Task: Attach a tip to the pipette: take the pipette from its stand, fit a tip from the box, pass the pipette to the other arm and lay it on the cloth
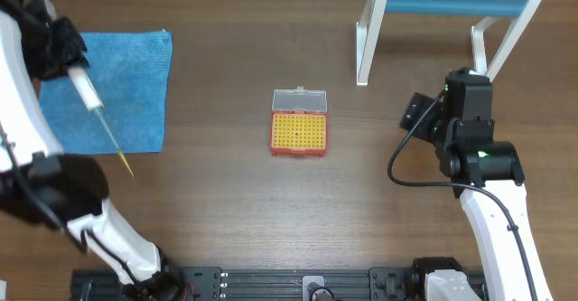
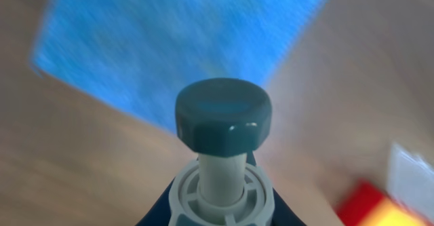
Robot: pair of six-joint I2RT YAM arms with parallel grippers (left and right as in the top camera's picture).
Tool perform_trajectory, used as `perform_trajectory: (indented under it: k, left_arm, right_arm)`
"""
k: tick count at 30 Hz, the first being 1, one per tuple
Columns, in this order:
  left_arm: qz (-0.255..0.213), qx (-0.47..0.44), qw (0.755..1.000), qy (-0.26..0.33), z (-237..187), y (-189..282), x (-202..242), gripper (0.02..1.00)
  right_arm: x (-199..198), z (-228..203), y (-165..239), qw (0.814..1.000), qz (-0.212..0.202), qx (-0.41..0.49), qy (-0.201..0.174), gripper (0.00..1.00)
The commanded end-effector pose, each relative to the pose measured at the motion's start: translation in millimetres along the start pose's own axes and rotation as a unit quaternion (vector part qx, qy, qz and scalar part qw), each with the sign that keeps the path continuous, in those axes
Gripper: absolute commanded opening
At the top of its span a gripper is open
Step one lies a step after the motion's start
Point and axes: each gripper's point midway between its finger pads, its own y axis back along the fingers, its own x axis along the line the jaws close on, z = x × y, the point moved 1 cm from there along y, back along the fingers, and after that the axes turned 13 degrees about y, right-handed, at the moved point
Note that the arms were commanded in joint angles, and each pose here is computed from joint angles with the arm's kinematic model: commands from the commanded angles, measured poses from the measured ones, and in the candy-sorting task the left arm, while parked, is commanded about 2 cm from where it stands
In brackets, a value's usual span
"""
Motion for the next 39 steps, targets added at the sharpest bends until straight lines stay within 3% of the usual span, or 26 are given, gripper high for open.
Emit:
perform_trajectory:
  k: [1, 3, 6, 9, 12, 16, 19, 24, 30, 39]
  left_arm:
    - [0.106, -0.083, 0.99, -0.052, 66, -32, 15, 0.027]
    - [0.114, -0.071, 0.981, -0.138, 75, -53, 9, 0.027]
    - [0.13, -0.061, 0.979, -0.145, 93, -100, 11, 0.027]
    - [0.143, -0.019, 0.976, -0.161, 91, -148, 15, 0.027]
    - [0.087, 0.01, 0.975, -0.204, 84, -181, -4, 0.025]
    - [0.102, -0.027, 0.958, -0.268, 99, -186, -19, 0.027]
    - [0.081, -0.031, 0.946, -0.312, 98, -193, -35, 0.027]
    - [0.042, -0.008, 0.949, -0.311, 87, -212, -45, 0.025]
    - [0.04, -0.005, 0.962, -0.269, 93, -212, -29, 0.029]
    - [0.032, 0.019, 0.966, -0.255, 86, -216, -19, 0.027]
  right_arm:
    - [-40, -12, 11, 0.992, -0.123, 0.024, -0.01, 0.84]
    - [-41, -31, 13, 0.99, -0.125, 0.063, -0.03, 0.842]
    - [-26, -41, 11, 0.992, -0.081, 0.087, -0.047, 0.842]
    - [-15, -42, 12, 0.992, -0.067, 0.085, -0.07, 0.842]
    - [-1, -43, 13, 0.992, -0.055, 0.082, -0.078, 0.844]
    - [11, -44, 15, 0.992, -0.044, 0.08, -0.091, 0.842]
    - [16, -45, 16, 0.991, -0.04, 0.078, -0.101, 0.842]
    - [18, -45, 16, 0.99, -0.038, 0.079, -0.113, 0.842]
    - [21, -46, 16, 0.99, -0.028, 0.084, -0.114, 0.844]
    - [22, -43, 15, 0.99, -0.025, 0.078, -0.116, 0.842]
